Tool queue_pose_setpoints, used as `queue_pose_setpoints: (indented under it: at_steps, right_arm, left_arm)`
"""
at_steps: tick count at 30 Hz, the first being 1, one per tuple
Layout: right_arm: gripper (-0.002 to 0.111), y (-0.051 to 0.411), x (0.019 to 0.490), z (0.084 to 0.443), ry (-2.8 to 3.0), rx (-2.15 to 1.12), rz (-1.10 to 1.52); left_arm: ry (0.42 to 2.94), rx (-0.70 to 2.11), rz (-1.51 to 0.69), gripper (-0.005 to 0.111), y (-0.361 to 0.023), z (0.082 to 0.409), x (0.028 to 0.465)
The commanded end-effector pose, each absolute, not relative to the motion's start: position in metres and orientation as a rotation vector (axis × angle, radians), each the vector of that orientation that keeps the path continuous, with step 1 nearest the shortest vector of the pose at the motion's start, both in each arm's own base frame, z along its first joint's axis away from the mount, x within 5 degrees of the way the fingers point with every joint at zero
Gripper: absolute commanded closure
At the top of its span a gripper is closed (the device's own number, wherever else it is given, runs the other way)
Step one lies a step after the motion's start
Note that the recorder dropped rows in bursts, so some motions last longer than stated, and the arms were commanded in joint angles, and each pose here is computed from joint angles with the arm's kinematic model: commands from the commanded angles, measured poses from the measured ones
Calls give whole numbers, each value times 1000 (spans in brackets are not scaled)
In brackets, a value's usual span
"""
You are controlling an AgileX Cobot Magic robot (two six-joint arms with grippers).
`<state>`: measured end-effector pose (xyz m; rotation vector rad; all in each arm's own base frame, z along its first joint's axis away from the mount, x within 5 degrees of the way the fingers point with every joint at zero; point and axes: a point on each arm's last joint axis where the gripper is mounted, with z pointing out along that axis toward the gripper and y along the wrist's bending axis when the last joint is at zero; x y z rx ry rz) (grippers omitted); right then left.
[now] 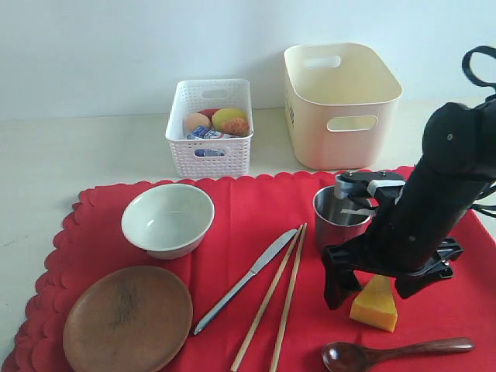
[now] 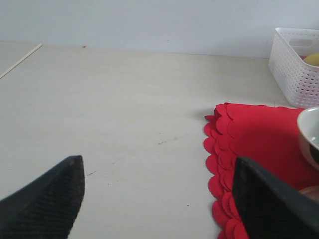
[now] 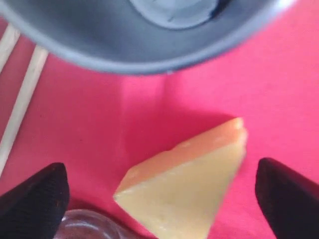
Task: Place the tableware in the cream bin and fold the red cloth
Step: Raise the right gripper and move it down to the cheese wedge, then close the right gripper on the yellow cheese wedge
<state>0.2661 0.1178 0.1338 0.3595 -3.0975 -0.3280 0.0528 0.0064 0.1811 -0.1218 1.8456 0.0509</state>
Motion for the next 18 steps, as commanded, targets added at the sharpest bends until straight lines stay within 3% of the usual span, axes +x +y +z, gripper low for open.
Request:
queue_pose_setpoints:
  at_steps: [1,4,5,8,9,10,12,13,18]
  right_arm:
    - [16,120,263,123,-3077,380,-201]
    - [31,120,264,122,-3079,358,-202]
    - [52,120,264,122,-3078,349,-201]
    - [66,120,264,122,-3078,349,-201]
    - [79,120,264,122,-3078,349,-201]
    - [83,120,263,122,-3076,349,-200]
    - [103,120,263,122,-3067,358,-198]
    - [108,119,262,122,-3061,360,-195]
    - [108,117,259,139,-3082,398,-191]
  left_arm:
    - [1833,-116,46,29,6,181,53]
    - [1833,-116,46,29,6,181,53]
    - [1833,-116,46,29,6,181,53]
    - [1833,-116,46,29,6,181,53]
    - [1833,-116,46,29,6,181,53]
    - [1833,-116,46,29,6,181,53]
    - [1833,-116,46,29,6,181,53]
    - [1833,-116,46,29,6,181,53]
    - [1833,-116,46,29,6,181,53]
